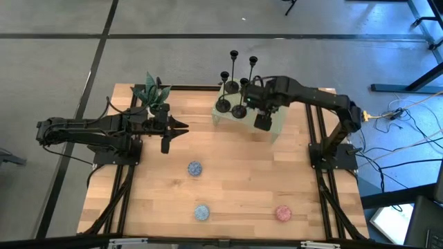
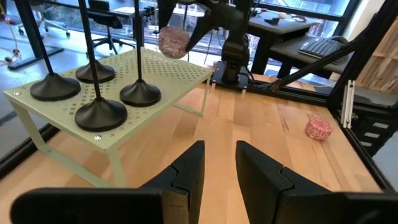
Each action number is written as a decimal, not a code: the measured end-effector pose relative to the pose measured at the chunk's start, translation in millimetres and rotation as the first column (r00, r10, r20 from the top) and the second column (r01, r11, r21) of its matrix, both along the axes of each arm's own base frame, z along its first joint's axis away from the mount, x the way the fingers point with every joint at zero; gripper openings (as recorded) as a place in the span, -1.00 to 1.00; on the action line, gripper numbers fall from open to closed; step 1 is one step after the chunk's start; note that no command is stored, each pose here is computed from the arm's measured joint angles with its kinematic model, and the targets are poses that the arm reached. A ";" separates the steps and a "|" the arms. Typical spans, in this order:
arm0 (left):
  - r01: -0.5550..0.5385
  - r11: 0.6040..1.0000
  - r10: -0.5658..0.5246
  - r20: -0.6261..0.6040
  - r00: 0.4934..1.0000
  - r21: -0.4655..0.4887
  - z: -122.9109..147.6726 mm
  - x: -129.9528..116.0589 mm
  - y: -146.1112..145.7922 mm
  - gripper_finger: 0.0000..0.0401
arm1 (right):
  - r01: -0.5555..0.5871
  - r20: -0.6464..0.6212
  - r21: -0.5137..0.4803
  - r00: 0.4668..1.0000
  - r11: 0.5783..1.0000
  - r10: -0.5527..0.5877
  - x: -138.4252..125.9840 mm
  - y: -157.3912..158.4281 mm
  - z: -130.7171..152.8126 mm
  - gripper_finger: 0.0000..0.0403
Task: Pick & Place candle stick holders
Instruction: Put the red scented candle on the shelf
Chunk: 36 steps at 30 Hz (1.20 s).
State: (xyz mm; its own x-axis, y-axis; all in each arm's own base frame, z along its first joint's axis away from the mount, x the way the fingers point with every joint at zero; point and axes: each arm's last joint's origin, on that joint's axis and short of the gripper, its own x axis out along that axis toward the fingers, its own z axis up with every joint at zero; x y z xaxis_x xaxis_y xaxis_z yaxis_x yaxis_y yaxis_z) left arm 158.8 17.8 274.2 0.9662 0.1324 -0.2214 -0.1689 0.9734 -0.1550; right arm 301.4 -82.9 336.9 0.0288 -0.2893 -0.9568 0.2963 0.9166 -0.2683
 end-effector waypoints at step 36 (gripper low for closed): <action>-0.012 0.998 0.013 0.007 1.000 -0.058 -0.1 0.0 0.0 -0.57 | 0.006 0.059 0.173 0.998 0.985 -0.016 -32.1 33.9 13.4 0.53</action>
